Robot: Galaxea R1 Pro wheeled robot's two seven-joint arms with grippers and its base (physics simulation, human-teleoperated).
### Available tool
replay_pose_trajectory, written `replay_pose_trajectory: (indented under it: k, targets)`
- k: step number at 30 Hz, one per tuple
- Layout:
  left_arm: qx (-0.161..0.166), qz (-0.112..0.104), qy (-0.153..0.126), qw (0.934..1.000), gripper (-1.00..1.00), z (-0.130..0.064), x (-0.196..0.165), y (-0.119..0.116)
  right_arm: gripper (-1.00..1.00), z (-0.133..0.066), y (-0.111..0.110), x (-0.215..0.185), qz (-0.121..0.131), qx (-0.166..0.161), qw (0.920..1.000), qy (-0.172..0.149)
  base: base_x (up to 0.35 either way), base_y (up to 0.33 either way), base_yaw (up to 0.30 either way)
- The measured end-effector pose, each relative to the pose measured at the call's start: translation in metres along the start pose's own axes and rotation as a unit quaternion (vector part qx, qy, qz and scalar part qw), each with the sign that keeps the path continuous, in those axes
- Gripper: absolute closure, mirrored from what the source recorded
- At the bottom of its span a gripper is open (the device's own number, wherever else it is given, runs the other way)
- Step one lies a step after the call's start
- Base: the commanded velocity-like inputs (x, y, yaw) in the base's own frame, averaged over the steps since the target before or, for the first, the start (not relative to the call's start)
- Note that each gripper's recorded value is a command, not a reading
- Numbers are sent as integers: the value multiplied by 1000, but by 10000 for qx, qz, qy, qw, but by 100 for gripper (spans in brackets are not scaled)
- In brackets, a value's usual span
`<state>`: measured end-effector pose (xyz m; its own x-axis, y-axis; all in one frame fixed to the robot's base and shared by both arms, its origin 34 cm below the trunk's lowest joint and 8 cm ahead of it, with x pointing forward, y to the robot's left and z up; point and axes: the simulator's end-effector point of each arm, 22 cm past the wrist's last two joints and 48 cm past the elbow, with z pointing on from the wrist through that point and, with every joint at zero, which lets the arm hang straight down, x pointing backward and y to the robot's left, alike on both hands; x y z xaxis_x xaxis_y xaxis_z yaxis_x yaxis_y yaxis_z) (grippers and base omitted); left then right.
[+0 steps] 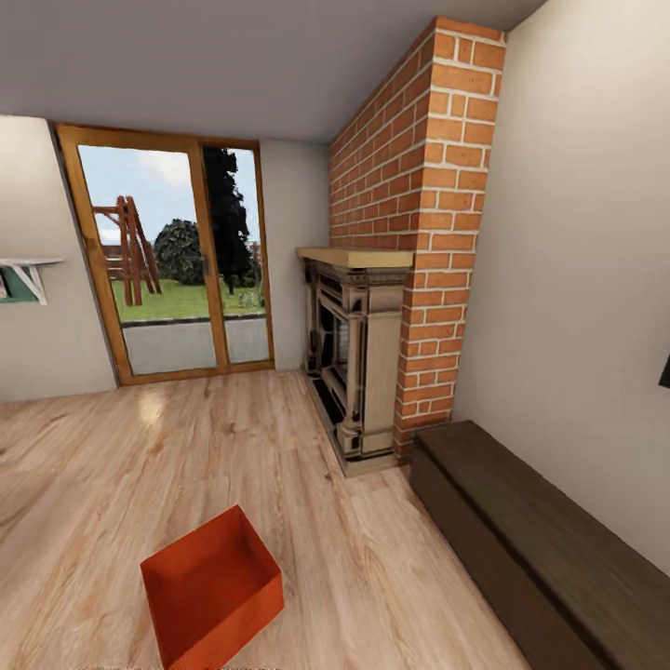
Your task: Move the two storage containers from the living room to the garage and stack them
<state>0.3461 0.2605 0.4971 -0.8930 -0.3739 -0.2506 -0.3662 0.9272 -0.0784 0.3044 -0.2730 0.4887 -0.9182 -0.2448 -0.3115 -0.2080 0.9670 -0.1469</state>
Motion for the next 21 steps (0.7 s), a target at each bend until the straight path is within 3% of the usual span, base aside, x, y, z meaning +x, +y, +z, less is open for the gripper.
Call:
replay_pose_trajectory:
  k: [21]
  targets:
    - [2,-14,1,10000,-100,0,0,0,-100,0,1,0,-7,-8,10000,14,0,0,281]
